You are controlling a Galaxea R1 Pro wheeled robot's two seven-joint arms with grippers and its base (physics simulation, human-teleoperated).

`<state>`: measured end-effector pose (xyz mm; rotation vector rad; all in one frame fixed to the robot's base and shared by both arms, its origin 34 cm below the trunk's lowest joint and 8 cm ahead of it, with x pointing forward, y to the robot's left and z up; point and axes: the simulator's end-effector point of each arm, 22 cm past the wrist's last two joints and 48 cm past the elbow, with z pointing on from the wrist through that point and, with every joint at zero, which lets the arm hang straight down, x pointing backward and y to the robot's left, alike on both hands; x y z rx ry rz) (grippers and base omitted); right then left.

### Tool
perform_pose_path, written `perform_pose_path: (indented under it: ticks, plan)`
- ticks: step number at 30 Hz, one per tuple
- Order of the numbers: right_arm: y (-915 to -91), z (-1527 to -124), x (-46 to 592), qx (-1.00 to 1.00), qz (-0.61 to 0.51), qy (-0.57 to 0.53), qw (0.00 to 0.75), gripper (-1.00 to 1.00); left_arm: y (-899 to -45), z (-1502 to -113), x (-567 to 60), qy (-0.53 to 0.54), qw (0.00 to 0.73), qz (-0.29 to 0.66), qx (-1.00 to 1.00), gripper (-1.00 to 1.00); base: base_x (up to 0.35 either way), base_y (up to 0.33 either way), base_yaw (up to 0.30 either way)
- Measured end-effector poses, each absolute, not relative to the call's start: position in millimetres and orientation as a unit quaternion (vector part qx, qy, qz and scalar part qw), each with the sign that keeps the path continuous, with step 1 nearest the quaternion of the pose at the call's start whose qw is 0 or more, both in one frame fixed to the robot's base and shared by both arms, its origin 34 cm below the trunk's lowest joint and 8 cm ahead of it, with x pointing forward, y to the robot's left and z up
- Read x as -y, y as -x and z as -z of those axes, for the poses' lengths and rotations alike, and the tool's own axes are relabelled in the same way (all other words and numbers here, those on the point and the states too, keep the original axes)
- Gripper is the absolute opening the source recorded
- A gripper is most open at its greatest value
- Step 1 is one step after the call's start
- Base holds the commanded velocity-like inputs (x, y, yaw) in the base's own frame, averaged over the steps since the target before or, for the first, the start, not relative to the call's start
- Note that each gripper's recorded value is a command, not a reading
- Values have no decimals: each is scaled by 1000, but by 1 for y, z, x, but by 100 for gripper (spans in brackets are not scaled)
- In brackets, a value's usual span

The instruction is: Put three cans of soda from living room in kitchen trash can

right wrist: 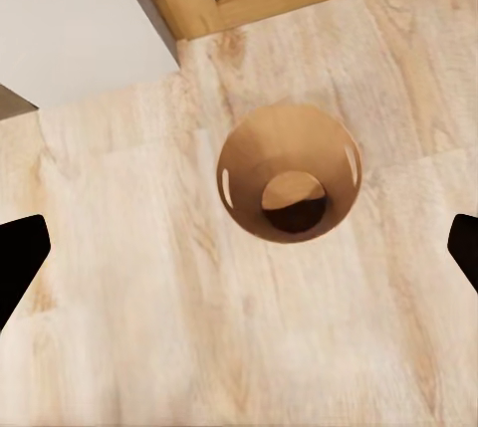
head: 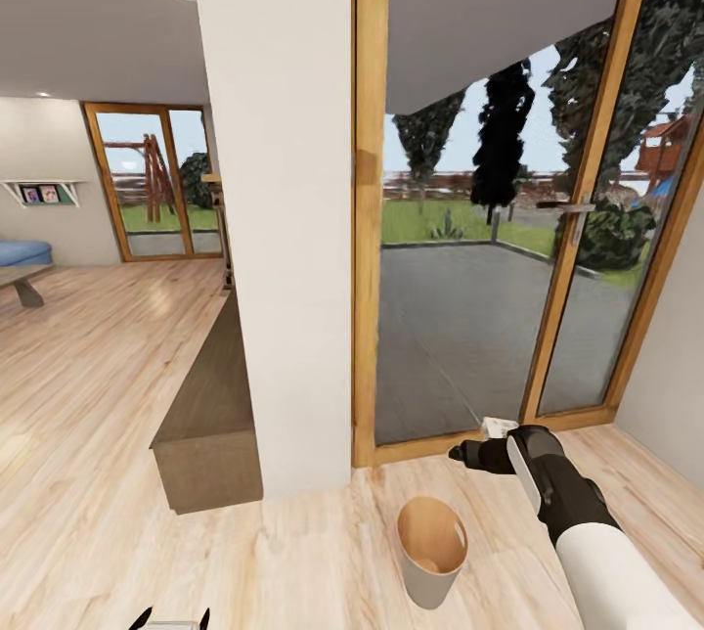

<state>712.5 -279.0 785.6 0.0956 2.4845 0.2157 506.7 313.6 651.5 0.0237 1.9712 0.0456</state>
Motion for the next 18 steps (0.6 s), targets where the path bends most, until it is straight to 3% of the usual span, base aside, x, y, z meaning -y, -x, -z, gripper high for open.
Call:
perform_pose_path:
  ticks: [11,18]
  plan:
    - [-712,-788,313,-944,-60,-46,320,100,-507,-651,-312,-12,552,-18,-834,100,290,-88,0]
    - [-710,-788,325,-945,-52,-50,320,100,-507,-651,-313,-11,552,-19,-834,100,156,-59,0]
